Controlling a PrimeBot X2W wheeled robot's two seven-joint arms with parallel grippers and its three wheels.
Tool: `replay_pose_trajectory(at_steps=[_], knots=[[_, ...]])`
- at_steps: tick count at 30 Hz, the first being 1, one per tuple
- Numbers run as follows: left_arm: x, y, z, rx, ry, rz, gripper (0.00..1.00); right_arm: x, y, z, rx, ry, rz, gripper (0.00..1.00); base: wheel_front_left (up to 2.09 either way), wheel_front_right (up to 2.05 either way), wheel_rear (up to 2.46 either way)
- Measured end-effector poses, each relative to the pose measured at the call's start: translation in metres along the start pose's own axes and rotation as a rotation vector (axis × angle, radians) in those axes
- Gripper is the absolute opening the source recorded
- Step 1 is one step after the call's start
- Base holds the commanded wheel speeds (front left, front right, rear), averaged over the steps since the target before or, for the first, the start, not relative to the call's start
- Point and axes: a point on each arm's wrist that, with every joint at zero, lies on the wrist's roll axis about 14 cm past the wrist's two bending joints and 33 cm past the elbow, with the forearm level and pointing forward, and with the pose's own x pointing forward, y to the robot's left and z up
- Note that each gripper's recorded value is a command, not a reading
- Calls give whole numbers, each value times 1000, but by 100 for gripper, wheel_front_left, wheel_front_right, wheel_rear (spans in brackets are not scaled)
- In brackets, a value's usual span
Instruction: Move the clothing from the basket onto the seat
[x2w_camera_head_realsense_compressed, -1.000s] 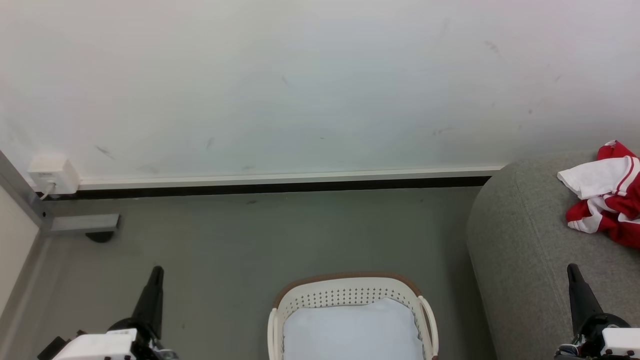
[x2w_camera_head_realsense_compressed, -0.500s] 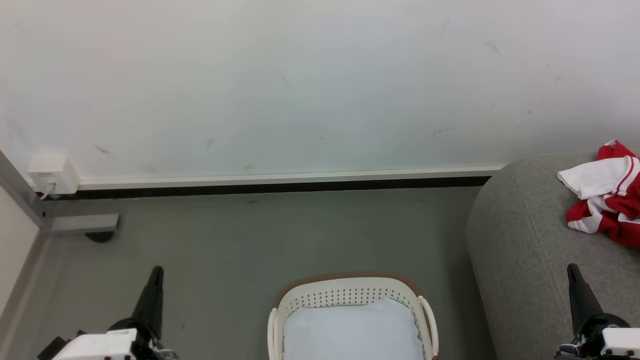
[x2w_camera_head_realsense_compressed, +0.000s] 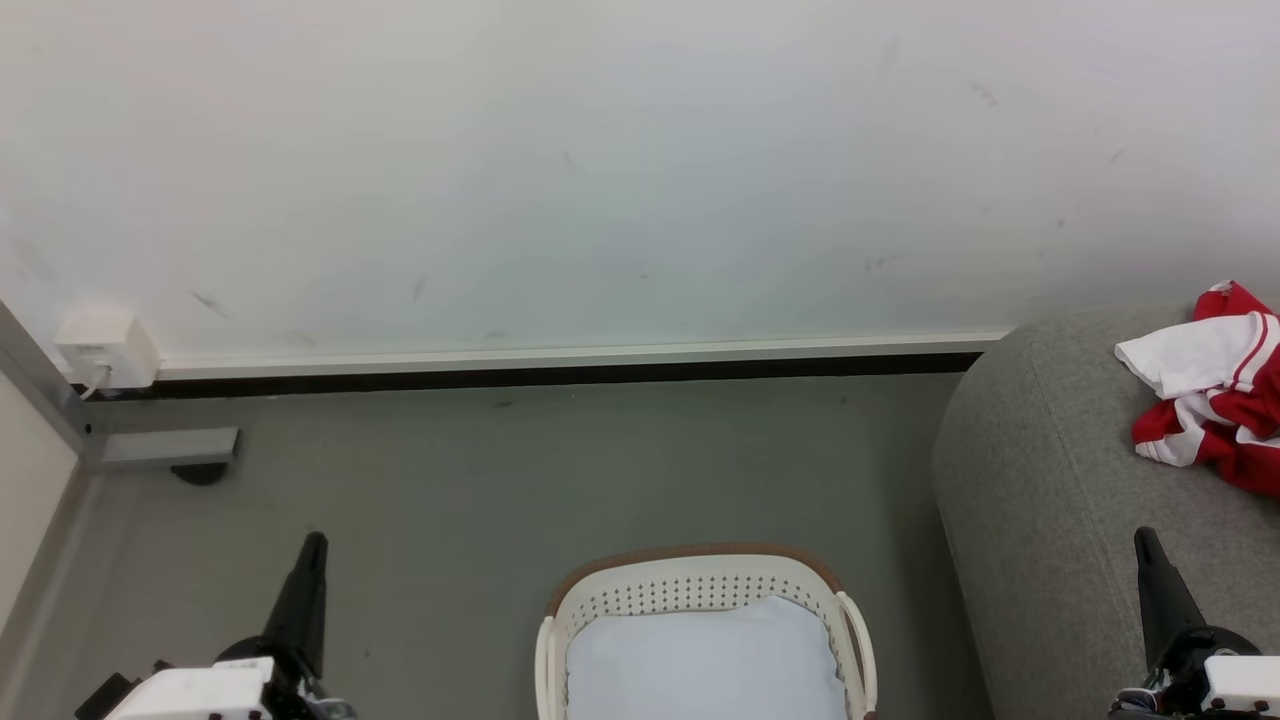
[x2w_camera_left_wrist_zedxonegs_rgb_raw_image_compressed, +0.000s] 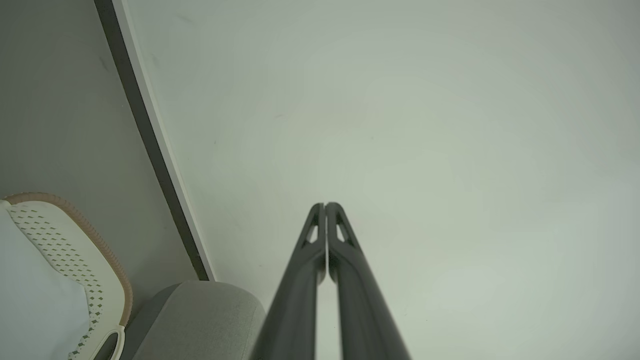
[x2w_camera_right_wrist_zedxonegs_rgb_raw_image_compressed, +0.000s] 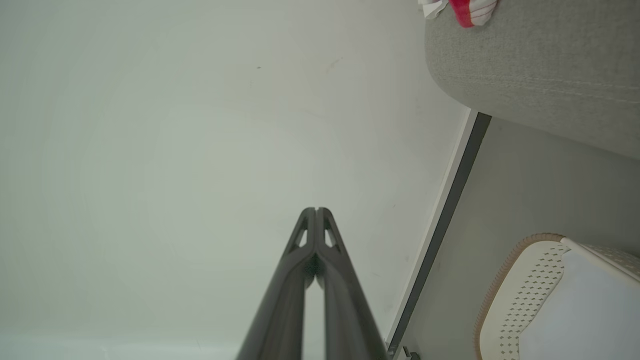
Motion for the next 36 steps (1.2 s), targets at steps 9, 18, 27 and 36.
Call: replay_pose_trajectory(at_steps=[9,18,27,36], knots=[[0,0,0,0,0,0,0,0,0,0,0,0,0,0,0,0,0],[0,0,0,0,0,0,0,0,0,0,0,0,0,0,0,0,0],[0,0,0,0,0,0,0,0,0,0,0,0,0,0,0,0,0],[0,0,0,0,0,0,0,0,0,0,0,0,0,0,0,0,0]])
